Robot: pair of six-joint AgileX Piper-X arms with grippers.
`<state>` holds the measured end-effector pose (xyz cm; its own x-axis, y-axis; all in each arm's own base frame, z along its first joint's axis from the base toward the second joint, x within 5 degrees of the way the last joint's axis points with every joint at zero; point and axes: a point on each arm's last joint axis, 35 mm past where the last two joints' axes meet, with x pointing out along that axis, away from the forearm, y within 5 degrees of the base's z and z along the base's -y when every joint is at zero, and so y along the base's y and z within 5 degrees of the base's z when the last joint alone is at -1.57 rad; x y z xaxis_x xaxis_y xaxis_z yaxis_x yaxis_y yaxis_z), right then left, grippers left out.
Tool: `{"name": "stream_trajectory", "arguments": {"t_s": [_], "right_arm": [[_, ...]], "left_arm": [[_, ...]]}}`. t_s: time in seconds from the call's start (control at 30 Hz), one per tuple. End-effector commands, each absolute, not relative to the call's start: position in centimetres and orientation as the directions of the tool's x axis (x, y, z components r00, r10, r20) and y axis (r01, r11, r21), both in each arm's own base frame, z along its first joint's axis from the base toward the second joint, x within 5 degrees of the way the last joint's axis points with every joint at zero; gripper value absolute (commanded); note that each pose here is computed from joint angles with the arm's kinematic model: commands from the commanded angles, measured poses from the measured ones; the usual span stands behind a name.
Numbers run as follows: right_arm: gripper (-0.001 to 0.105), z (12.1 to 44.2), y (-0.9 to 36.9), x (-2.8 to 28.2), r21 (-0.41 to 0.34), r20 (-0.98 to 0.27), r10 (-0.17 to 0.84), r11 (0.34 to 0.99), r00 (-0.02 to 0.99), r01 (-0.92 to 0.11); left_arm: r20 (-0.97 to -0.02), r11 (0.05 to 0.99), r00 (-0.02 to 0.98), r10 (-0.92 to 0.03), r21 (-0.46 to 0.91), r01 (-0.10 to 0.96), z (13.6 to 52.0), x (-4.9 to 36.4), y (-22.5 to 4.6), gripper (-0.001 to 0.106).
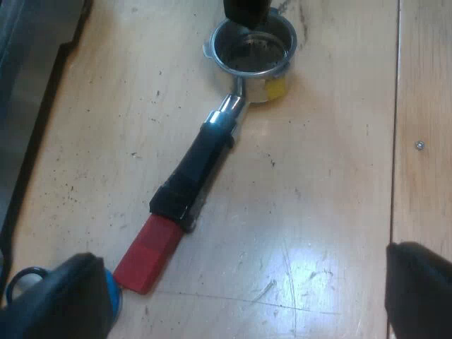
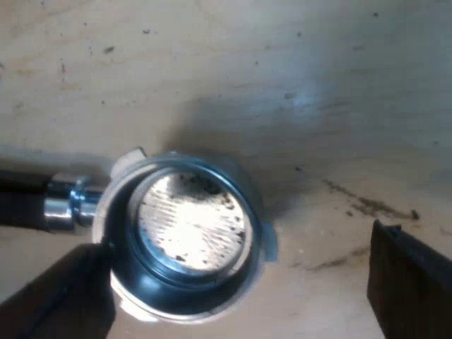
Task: Put the handle in the coffee machine
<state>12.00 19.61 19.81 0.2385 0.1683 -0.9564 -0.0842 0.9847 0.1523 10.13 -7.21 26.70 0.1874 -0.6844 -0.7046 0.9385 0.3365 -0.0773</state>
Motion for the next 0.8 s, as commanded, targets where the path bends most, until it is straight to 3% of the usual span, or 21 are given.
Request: {"name": "stream_trajectory", "arguments": {"t_s": [0.03,0.13,0.3,0.7,0.8], "right_arm": [[0.076,19.9,20.3,12.3,0.192,-0.946,0.208,0.978,0.250,-0.086],[0.079,19.7,20.6,12.5,0.203,-0.942,0.220,0.975,0.253,-0.090],[0.095,19.0,20.7,12.6,0.182,-0.952,0.200,0.979,0.233,-0.096],[0.094,17.3,21.1,13.4,0.158,-0.964,0.167,0.986,0.206,-0.058],[0.094,16.8,21.3,14.1,0.186,-0.960,0.194,0.981,0.200,-0.059]], "left_arm": [[-0.701,0.330,0.183,-0.689,-0.078,0.941,26.9,10.1,-7.3,0.080],[-0.701,0.329,0.183,-0.690,-0.078,0.941,26.9,10.1,-7.3,0.080],[-0.703,0.329,0.179,-0.688,-0.082,0.941,26.7,10.1,-7.3,0.080],[-0.707,0.332,0.175,-0.685,-0.090,0.939,26.5,10.0,-7.2,0.080],[-0.707,0.332,0.175,-0.685,-0.090,0.939,26.5,10.0,-7.2,0.080]]}}
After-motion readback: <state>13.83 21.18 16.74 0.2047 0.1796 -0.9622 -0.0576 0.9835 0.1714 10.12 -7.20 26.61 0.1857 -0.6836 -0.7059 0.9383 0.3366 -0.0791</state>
